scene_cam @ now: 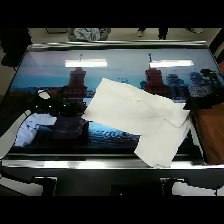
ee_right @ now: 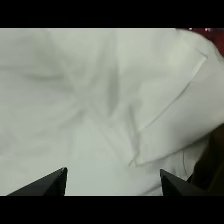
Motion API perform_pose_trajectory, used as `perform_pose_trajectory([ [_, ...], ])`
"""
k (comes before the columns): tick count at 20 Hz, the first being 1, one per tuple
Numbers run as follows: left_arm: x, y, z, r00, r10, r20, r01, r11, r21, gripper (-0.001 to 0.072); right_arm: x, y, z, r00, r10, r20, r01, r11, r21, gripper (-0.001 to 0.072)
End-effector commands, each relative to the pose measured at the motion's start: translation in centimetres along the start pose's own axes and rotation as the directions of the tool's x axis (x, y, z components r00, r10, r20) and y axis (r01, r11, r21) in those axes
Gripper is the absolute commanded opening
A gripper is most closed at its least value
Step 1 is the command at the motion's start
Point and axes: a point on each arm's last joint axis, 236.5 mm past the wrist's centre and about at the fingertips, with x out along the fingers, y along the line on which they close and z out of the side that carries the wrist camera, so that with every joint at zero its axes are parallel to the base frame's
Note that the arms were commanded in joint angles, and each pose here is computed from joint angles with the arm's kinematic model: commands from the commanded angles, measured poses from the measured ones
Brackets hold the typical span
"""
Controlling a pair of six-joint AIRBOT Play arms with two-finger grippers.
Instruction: Fold the shirts.
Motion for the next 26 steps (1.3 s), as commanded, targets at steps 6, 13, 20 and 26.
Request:
perform_pose_trajectory([
  [6,3.5,-1.5,-1.5,0.998,0.014,-0.064,-0.012,0.999,0.031,0.0162,2.2,2.6,-9.6,0.977,0.006,-0.212,0.009,0.998,0.066,0.0694],
  [13,2.7,-1.5,-2.0,0.996,0.005,-0.089,-0.001,0.999,0.048,0.003,7.4,5.4,-18.6,0.932,0.049,-0.359,0.01,0.987,0.16,0.0688],
  [20,2.5,-1.5,-2.1,0.996,0.003,-0.093,0.003,0.998,0.065,0.003,11.0,4.7,-18.7,0.94,0.056,-0.335,0.045,0.958,0.285,0.0586],
  [26,2.5,-1.5,-2.1,0.996,0.003,-0.093,0.006,0.995,0.095,0.003,12.6,4.0,-15.9,0.975,0.045,-0.22,0.028,0.947,0.32,0.0376],
])
